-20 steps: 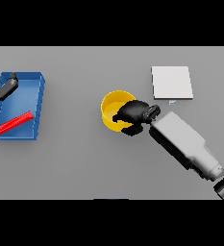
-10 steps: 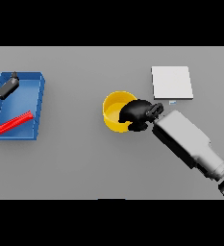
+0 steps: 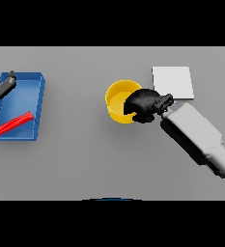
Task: Pick up the red beaker and tilt it to pour out 1 green nut into yellow bowl. Pick up the yellow bowl and place it on the metallic measuring scale.
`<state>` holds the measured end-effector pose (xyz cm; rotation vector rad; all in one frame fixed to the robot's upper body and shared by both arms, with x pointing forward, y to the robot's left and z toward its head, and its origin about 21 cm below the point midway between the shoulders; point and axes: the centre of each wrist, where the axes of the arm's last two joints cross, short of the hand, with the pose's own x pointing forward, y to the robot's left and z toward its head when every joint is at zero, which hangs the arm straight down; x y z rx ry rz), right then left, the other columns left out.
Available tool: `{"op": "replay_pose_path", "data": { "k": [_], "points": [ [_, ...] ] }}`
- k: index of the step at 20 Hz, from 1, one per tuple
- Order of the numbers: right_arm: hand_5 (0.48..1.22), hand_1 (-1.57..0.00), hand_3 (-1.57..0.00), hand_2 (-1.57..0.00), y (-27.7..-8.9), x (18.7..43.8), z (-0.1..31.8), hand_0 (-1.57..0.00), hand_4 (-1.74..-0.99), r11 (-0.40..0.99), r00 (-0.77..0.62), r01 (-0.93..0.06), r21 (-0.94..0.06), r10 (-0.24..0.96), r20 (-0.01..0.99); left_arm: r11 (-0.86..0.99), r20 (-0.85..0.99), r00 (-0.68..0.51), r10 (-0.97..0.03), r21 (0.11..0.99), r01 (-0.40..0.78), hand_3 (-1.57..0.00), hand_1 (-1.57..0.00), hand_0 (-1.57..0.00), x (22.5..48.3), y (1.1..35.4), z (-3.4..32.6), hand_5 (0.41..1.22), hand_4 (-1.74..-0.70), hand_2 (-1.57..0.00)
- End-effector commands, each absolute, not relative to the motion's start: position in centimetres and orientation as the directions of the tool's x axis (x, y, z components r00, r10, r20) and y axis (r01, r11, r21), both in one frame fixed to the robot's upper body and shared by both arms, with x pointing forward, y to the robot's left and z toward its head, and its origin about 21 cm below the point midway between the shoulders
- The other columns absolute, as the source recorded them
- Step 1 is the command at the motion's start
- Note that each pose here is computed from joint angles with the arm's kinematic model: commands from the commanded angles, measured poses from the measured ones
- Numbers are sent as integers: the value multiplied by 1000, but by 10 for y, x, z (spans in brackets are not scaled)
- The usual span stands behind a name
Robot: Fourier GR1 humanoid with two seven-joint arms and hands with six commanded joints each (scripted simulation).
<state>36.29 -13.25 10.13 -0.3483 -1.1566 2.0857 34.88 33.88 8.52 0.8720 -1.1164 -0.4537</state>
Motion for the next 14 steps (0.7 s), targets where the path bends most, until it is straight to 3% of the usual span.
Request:
{"op": "replay_pose_path", "data": {
  "k": [1,4,6,14],
  "points": [
    [1219,-1564,-1257,-1414,-133,364,105,-1564,-1738,-335,-694,-444,-831,715,83,601,587,392,-709,793,-101,1,1,1,350,338,85,696,-738,1],
    [1220,-1568,-1266,-1436,-142,367,120,-1568,-1740,-307,-685,-418,-855,725,74,603,586,398,-705,792,-98,1,1,1,351,340,83,697,-736,1],
    [1220,-1569,-1376,-1439,-149,376,123,-1569,-1740,-286,-663,-416,-864,745,73,608,595,383,-707,788,-103,1,1,1,348,337,83,697,-746,1],
    [1221,-1571,-1209,-1536,-205,405,142,-1571,-1741,-196,-535,-366,-910,844,34,602,588,404,-700,791,-108,1,1,1,348,337,86,708,-743,1]
  ]
}}
